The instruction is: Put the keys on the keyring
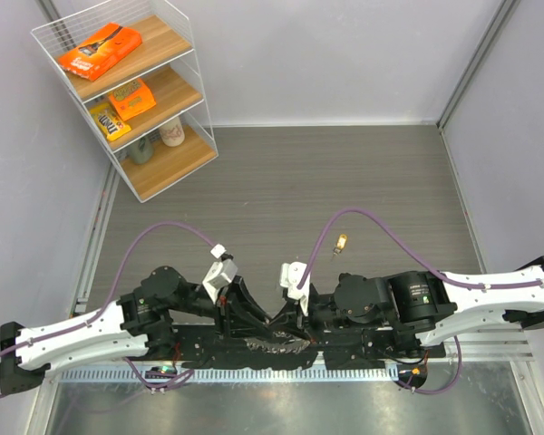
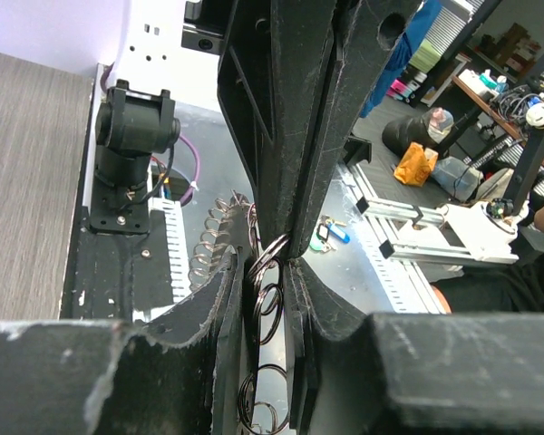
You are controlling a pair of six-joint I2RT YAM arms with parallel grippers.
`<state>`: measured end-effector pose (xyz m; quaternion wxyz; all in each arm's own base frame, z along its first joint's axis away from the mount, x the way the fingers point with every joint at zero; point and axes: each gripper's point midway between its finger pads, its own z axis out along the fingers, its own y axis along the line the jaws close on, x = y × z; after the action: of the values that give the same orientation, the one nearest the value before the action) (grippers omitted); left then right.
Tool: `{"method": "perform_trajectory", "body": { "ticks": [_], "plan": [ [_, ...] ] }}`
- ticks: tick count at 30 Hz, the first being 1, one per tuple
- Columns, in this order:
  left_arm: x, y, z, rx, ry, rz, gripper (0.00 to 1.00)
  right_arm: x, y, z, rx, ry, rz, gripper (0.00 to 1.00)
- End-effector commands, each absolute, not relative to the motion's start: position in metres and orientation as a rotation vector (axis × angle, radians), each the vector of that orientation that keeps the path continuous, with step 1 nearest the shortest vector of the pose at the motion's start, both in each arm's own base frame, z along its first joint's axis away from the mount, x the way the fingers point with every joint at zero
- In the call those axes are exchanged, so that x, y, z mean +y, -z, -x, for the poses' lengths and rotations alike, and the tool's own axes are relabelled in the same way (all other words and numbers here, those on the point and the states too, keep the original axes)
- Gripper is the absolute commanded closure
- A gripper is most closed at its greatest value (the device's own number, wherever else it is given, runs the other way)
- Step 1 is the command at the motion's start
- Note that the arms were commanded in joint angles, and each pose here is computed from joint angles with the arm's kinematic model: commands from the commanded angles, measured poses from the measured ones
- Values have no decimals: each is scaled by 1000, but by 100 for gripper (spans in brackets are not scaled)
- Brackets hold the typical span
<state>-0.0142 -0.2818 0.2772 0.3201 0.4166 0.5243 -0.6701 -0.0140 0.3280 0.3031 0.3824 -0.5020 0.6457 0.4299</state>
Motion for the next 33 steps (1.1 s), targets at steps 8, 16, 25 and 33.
{"method": "perform_trajectory", "body": {
  "ticks": [8,16,25,33],
  "plan": [
    [-282,-300,10,1256,1752,-1021,100,325,-355,10,1566,-1211,1122,72],
    [-282,-297,10,1263,1743,-1020,100,321,-364,1,1559,-1187,1071,60],
    [-282,-297,12,1258,1744,-1023,100,304,-369,-20,1587,-1124,952,54],
    [-279,-304,15,1238,1745,-1030,100,256,-329,-84,1770,-904,632,52]
  ]
}}
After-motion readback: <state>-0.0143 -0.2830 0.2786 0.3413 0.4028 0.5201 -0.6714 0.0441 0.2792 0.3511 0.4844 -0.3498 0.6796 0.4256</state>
